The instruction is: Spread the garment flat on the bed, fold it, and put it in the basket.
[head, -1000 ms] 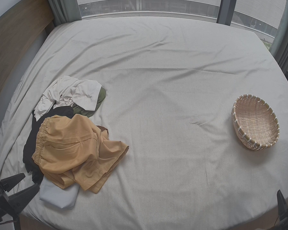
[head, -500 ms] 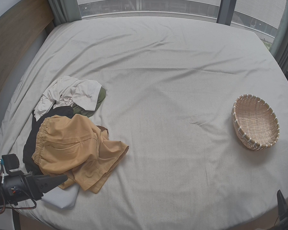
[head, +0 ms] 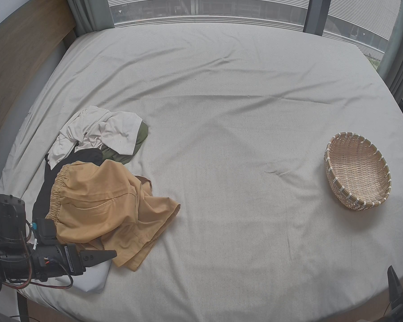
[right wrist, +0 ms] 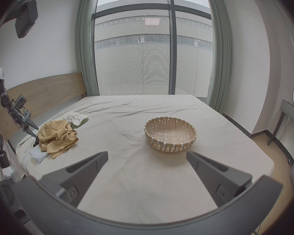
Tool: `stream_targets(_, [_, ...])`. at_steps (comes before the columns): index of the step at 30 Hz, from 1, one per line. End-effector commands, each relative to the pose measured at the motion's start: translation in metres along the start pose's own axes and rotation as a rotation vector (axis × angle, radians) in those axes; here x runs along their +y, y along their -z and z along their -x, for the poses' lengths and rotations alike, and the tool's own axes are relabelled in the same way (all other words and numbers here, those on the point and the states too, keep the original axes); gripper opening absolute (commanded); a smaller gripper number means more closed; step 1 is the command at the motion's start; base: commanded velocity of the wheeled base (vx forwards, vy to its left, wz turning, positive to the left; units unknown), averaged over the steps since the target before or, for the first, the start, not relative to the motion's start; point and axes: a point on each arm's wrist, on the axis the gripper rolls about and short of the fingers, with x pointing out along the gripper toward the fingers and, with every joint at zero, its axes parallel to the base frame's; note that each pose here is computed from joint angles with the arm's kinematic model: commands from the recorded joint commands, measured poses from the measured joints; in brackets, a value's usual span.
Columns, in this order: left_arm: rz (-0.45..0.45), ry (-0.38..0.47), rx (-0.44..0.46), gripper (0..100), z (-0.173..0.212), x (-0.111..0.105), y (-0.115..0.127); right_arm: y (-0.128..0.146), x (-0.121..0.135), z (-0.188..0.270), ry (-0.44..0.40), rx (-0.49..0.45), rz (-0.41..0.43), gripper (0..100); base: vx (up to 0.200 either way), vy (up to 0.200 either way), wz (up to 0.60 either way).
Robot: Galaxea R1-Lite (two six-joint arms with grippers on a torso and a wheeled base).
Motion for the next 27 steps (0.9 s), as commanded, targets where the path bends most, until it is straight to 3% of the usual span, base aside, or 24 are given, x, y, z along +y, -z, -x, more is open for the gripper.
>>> stream_targets(1, [0.034, -0.04, 0.098, 100, -0.028, 0.015, 0.009, 0.005, 0.0, 0.0, -0.001, 0.003, 0.0, 100, 0.0, 0.0, 0.0])
stream_targets(16, [0.013, -0.033, 0.103, 100, -0.061, 0.034, 0.03, 0.005, 0.0, 0.0, -0.001, 0.003, 0.0, 100, 0.0, 0.0, 0.0])
stream_targets(27, [0.023, -0.051, 0.131, 100, -0.073, 0.04, 0.033, 0.005, 0.0, 0.0, -0.001, 0.003, 0.0, 100, 0.0, 0.0, 0.0])
